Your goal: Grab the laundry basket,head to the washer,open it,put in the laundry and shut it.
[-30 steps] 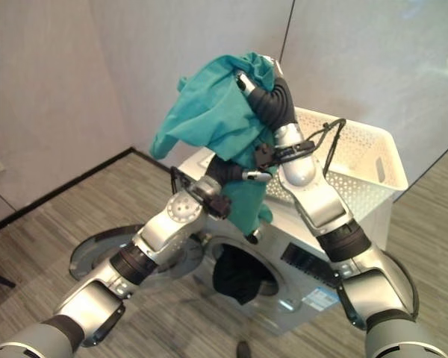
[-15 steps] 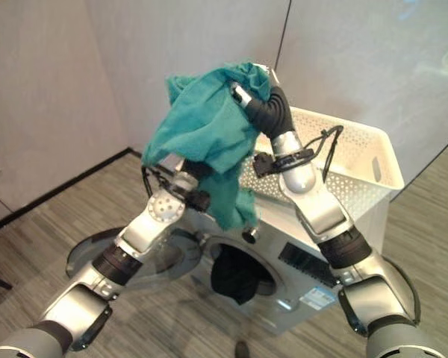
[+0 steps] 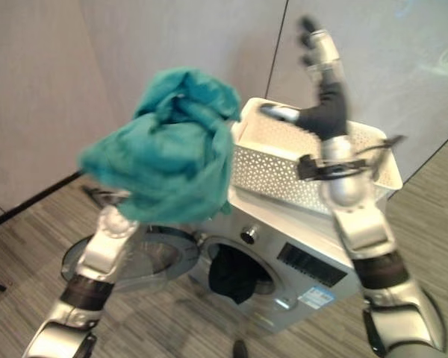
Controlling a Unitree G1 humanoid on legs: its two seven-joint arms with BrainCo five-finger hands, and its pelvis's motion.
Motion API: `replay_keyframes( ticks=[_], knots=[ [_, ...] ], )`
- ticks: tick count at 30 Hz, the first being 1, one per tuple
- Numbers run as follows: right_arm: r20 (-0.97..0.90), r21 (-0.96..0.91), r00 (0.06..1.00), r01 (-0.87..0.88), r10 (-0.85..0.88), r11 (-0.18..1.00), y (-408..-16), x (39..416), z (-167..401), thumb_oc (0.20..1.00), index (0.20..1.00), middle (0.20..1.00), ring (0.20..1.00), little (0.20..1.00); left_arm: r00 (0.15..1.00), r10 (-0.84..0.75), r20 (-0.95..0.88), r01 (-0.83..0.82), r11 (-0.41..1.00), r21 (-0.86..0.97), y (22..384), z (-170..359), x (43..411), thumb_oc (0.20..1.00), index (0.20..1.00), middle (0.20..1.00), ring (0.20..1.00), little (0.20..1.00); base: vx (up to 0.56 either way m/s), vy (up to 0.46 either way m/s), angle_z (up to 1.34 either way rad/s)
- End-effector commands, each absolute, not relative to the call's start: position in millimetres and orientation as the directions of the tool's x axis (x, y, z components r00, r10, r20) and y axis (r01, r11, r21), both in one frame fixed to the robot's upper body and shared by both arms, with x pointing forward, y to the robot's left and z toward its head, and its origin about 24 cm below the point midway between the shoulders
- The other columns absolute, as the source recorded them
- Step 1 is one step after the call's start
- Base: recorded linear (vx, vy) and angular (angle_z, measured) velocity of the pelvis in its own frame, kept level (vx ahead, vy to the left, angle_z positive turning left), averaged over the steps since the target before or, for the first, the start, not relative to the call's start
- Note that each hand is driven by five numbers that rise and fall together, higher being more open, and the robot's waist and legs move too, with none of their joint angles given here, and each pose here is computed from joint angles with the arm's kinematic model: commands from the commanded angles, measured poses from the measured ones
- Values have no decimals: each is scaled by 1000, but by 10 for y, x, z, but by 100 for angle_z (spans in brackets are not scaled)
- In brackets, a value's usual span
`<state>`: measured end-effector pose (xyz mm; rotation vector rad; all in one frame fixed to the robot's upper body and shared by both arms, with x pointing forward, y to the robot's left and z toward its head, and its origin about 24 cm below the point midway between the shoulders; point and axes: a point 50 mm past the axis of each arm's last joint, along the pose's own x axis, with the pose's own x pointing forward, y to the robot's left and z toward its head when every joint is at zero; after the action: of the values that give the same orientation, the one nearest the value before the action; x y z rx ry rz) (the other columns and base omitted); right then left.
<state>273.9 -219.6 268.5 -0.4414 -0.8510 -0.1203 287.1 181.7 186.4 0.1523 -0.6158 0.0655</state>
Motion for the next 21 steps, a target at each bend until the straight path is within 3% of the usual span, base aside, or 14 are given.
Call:
replay_keyframes(
  ticks=[1, 2, 6, 8, 13, 16, 18, 19, 21],
  knots=[
    [806, -331, 591, 413, 27, 849, -2449, 2548, 2777, 1000, 1000, 1000, 1000, 1000, 703, -45, 709, -170, 959, 229, 1901, 2096, 2694, 200, 200, 200, 200, 200, 41, -5, -3],
    [774, -364, 632, 499, -43, 786, -2724, 2402, 2637, 1000, 1000, 1000, 1000, 1000, 727, -20, 686, -203, 949, 243, 2072, 1974, 2520, 200, 200, 200, 200, 200, 36, -3, -3],
    [678, -437, 713, 584, -176, 684, -3129, 2133, 2335, 1000, 1000, 1000, 1000, 1000, 781, 9, 625, -222, 939, 264, 2272, 1775, 2220, 200, 200, 200, 200, 200, 0, 0, 0],
    [529, -522, 783, 604, -327, 603, -3448, 1895, 1942, 1000, 1000, 1000, 1000, 1000, 835, 17, 550, -192, 946, 262, 2349, 1577, 2021, 200, 200, 200, 200, 200, -13, -4, -2],
    [300, -561, 778, 612, -552, 557, -3723, 1624, 1288, 1000, 1000, 1000, 1000, 1000, 942, 40, 332, -121, 967, 226, 2395, 1063, 1970, 200, 200, 200, 200, 200, 1, -1, -1],
    [95, -658, 683, 589, -724, 470, -3902, 1246, 723, 1000, 1000, 1000, 1000, 1000, 988, 87, 128, -111, 974, 195, 2454, 595, 1853, 200, 200, 200, 200, 200, 18, -12, -9],
    [-59, -685, 563, 578, -824, 444, -3987, 984, 287, 1000, 1000, 1000, 1000, 1000, 993, 113, 36, -118, 972, 204, 2485, 389, 1740, 200, 200, 200, 200, 200, 1, -8, -4],
    [-243, -695, 452, 536, -858, 479, -3934, 756, -191, 1000, 1000, 1000, 1000, 1000, 993, 116, -28, -108, 973, 202, 2476, 249, 1675, 200, 200, 200, 200, 200, 0, 0, 0],
    [-342, -697, 407, 495, -847, 519, -3864, 670, -441, 1000, 1000, 1000, 1000, 1000, 992, 114, -57, -99, 972, 211, 2475, 185, 1645, 200, 200, 200, 200, 200, -43, -19, 5]
  ],
)
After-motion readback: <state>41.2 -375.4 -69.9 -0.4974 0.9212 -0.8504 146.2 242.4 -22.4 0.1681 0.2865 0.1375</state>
